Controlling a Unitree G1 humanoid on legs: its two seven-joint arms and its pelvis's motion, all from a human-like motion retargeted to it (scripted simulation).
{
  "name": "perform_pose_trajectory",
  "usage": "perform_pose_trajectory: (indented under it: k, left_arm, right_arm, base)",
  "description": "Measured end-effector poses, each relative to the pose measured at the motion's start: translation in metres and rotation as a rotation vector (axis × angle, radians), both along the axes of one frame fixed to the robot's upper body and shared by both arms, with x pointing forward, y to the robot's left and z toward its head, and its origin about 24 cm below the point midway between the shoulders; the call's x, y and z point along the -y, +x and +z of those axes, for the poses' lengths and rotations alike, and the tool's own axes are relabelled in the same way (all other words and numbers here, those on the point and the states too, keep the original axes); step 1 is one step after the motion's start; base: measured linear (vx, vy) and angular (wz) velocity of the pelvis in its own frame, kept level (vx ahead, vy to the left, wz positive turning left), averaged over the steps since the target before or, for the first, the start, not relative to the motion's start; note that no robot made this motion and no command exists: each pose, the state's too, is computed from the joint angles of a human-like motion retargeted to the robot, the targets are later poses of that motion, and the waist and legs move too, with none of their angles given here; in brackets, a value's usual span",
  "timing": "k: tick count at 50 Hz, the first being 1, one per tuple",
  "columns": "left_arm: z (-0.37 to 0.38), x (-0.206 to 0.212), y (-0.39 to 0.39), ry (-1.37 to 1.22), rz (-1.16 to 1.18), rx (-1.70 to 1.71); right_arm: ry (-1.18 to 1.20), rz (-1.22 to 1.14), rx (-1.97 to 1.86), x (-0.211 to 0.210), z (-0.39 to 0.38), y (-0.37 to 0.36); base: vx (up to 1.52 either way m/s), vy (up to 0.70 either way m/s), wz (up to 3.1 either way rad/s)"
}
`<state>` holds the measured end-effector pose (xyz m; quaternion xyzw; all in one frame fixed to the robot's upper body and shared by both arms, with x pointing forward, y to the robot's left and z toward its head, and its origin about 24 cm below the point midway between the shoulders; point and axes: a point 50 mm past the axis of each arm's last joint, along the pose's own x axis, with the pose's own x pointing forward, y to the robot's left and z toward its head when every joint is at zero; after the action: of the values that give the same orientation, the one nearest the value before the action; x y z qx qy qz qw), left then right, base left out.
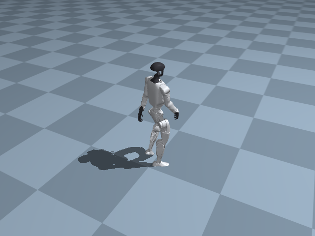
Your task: In place motions
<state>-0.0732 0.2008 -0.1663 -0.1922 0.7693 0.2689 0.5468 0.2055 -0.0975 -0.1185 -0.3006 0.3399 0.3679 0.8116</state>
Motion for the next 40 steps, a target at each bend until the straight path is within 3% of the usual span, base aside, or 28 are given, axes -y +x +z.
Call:
perform_pose_trajectory:
  k: [7,10,13,17,21,26,30,35,37,40]
  left_arm:
    - [-0.004,0.035,0.165,-0.104,-0.617,0.434]
    - [0.037,0.046,0.285,-0.027,-0.941,0.766]
    - [0.089,0.048,0.36,0.147,-1.14,1.003]
    - [0.128,0.05,0.397,0.36,-1.146,1.194]
    - [0.122,0.047,0.39,0.338,-0.99,1.257]
    - [0.057,0.044,0.318,0.142,-0.912,0.984]
    - [0.0,0.026,0.193,0.067,-0.822,0.527]
    - [-0.006,-0.014,0.063,0.044,-0.572,0.081]
    - [0.002,-0.009,0.002,-0.07,-0.405,-0.104]
    - [0.016,0.011,-0.051,-0.208,-0.164,-0.228]
  right_arm:
    - [-0.531,-0.227,-0.69,0.11,-0.059,-0.196]
    - [-0.73,-0.598,-0.909,0.157,-0.039,-0.257]
    - [-0.684,-0.975,-1.079,0.172,-0.021,-0.312]
    - [-0.729,-1.278,-1.106,0.172,-0.006,-0.354]
    - [-0.821,-1.362,-0.962,0.183,-0.001,-0.36]
    - [-0.801,-1.283,-0.976,0.18,-0.009,-0.343]
    - [-0.703,-1.037,-0.975,0.152,-0.033,-0.283]
    - [-0.397,-0.45,-0.686,0.075,-0.052,-0.121]
    - [-0.207,-0.2,-0.416,0.038,-0.027,-0.03]
    - [-0.043,-0.038,0.036,-0.002,0.04,0.068]
  base:
    - [0.14,0.15,0.49]
    - [-0.46,0.14,0.27]
    - [-0.13,-0.05,0.82]
    - [-0.05,-0.15,-0.24]
    - [0.04,-0.02,-0.76]
    - [0.11,0.0,-0.64]
    - [0.08,-0.08,0.27]
    - [-0.23,-0.38,-0.99]
    - [-0.22,-0.23,-1.32]
    - [-0.13,-0.2,-0.95]
